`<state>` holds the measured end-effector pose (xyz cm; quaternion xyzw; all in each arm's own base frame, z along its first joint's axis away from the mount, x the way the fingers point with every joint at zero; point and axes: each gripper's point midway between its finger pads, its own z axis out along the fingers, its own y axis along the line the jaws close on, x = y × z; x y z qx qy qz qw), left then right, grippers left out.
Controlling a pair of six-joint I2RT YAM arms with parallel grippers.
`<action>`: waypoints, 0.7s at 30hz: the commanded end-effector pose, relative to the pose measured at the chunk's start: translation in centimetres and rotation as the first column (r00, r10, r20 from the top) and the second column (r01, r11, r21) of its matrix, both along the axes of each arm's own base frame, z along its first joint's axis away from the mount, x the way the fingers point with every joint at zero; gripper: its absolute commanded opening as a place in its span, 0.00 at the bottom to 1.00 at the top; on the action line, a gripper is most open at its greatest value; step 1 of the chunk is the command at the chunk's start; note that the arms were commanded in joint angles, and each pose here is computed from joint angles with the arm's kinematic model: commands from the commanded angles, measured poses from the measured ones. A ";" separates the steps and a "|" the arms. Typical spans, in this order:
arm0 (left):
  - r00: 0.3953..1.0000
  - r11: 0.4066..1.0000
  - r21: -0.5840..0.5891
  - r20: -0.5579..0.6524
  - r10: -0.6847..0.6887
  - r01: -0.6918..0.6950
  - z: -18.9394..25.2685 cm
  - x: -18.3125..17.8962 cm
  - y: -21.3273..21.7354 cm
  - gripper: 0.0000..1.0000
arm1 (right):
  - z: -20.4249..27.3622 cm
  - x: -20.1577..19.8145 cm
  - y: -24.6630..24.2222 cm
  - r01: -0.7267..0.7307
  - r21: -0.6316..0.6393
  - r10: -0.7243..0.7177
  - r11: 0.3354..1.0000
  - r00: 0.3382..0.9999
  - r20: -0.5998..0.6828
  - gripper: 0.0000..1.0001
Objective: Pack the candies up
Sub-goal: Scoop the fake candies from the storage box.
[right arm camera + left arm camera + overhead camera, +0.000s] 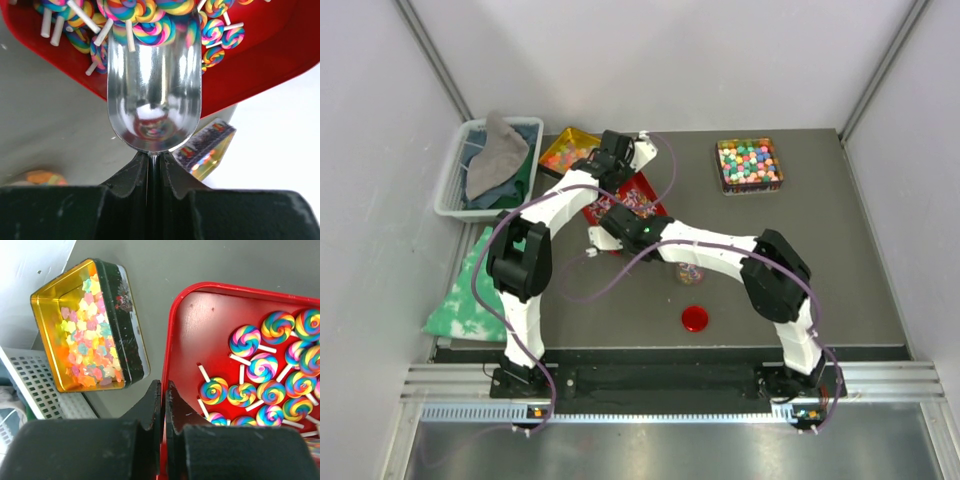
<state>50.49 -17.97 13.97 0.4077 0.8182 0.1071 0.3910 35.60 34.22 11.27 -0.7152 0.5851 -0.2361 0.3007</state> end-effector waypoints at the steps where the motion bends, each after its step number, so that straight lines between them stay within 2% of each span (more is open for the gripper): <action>1: 0.996 0.975 -0.211 0.078 -0.048 0.064 4.6 -1.2 -5.5 0.00 | -4.6 -5.6 6.6 -0.036 0.174 0.088 0.984 0.949 -0.304 0.00; 3: 0.996 0.975 -0.211 0.073 -0.049 0.063 4.5 -1.3 -5.5 0.00 | -4.1 -5.0 7.5 -0.025 0.206 0.076 0.978 0.966 -0.247 0.00; 4: 0.996 0.975 -0.213 0.074 -0.048 0.062 4.5 -1.3 -5.5 0.00 | -4.8 -4.3 6.5 -0.018 0.163 0.047 0.986 0.984 -0.173 0.00; 5: 0.996 0.975 -0.213 0.075 -0.048 0.063 4.6 -1.3 -5.5 0.00 | -4.7 -3.9 6.5 -0.074 0.133 0.090 0.988 0.989 -0.114 0.00; 6: 0.996 0.975 -0.213 0.074 -0.048 0.062 4.5 -1.3 -5.5 0.00 | -3.7 -3.2 7.3 -0.100 0.176 0.108 0.979 0.993 -0.038 0.00; 8: 0.996 0.975 -0.213 0.075 -0.049 0.064 4.6 -1.4 -5.5 0.00 | -5.0 -3.2 5.9 -0.118 0.094 0.121 0.989 0.992 -0.020 0.00; 9: 0.996 0.975 -0.213 0.075 -0.048 0.063 4.6 -1.4 -5.5 0.00 | -4.6 -2.8 6.1 -0.133 0.102 0.133 0.986 0.991 0.012 0.00; 12: 0.996 0.975 -0.212 0.074 -0.047 0.061 4.6 -1.4 -5.4 0.00 | -5.9 -3.1 4.6 -0.189 0.008 0.189 0.982 0.982 0.025 0.00; 15: 0.996 0.976 -0.210 0.075 -0.042 0.057 4.5 -1.3 -5.4 0.00 | -6.4 -4.0 4.3 -0.142 0.030 0.144 0.989 0.986 -0.085 0.00; 17: 0.997 0.976 -0.212 0.073 -0.036 0.051 4.5 -1.3 -5.4 0.00 | -6.5 -5.4 4.9 -0.061 0.080 0.077 0.995 0.971 -0.225 0.00; 21: 0.997 0.975 -0.220 0.068 -0.027 0.042 4.4 -1.3 -5.4 0.00 | -5.7 -6.0 6.5 0.074 0.162 -0.020 0.984 0.949 -0.314 0.00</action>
